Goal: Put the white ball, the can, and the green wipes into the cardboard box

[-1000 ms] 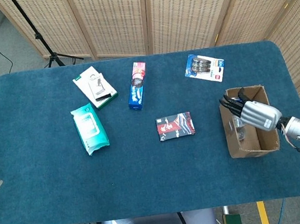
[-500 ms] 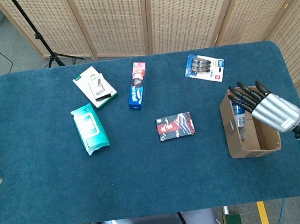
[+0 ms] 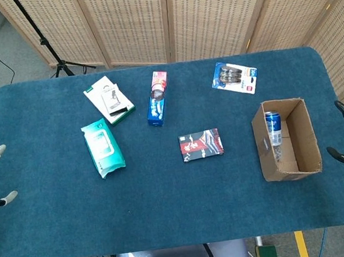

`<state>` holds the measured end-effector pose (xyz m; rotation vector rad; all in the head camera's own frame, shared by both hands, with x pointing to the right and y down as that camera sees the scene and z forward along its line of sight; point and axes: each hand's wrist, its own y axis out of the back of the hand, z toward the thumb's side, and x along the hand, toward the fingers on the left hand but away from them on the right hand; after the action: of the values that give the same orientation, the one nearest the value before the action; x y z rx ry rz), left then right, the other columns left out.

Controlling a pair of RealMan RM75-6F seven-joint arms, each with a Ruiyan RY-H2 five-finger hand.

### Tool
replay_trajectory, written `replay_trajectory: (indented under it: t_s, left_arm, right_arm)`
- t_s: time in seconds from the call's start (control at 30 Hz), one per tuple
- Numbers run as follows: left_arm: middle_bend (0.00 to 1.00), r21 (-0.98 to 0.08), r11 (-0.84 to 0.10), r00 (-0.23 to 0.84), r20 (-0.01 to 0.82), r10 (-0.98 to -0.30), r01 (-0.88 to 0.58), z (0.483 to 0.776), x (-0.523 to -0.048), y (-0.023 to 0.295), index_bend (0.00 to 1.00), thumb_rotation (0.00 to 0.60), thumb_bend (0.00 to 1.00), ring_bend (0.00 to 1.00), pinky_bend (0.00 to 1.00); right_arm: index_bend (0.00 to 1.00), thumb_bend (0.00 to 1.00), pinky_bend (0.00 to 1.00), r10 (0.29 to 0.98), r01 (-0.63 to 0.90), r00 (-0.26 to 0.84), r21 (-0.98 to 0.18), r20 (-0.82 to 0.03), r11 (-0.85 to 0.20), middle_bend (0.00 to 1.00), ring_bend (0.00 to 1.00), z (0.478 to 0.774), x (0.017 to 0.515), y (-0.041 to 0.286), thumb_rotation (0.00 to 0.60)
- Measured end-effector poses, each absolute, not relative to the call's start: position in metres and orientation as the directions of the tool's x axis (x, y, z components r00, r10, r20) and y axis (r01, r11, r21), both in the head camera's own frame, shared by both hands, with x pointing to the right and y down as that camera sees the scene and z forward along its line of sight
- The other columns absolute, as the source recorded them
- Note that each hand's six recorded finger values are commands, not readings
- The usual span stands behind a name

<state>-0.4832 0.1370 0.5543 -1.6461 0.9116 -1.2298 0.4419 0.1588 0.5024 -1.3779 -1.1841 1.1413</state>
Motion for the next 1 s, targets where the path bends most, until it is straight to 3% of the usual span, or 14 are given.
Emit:
replay_trajectory:
  t_s: [0.23, 0.4, 0.6, 1.0]
  left_arm:
    - [0.0, -0.949, -0.294, 0.497, 0.31, -0.81, 0.113, 0.586, -0.431, 0.096, 0.0, 0.6, 0.0, 0.0, 0.04]
    - [0.0, -0.947, -0.243, 0.609, 0.32, -0.726, 0.208, 0.616, -0.388, 0.066, 0.0, 0.6, 0.0, 0.0, 0.04]
    - [0.0, -0.923, -0.244, 0.668, 0.385, -0.637, 0.299, 0.649, -0.351, 0.054, 0.0, 0.6, 0.0, 0.0, 0.04]
    - [0.0, -0.845, -0.273, 0.682, 0.533, -0.501, 0.46, 0.706, -0.325, 0.057, 0.0, 0.6, 0.0, 0.0, 0.04]
  right_arm:
    - [0.0, 0.0, 0.02, 0.997, 0.222, -0.073, -0.975, -0.018, -0.002, 0.0, 0.0, 0.509, 0.452, 0.178, 0.6]
    - [0.0, 0.0, 0.01, 0.995, 0.222, -0.097, -0.975, -0.026, -0.004, 0.0, 0.0, 0.516, 0.461, 0.175, 0.6]
    - [0.0, 0.0, 0.01, 0.993, 0.225, -0.112, -0.974, -0.046, -0.02, 0.0, 0.0, 0.523, 0.468, 0.169, 0.6]
    - [0.0, 0.0, 0.01, 0.987, 0.239, -0.133, -0.969, -0.094, -0.06, 0.0, 0.0, 0.536, 0.47, 0.165, 0.6]
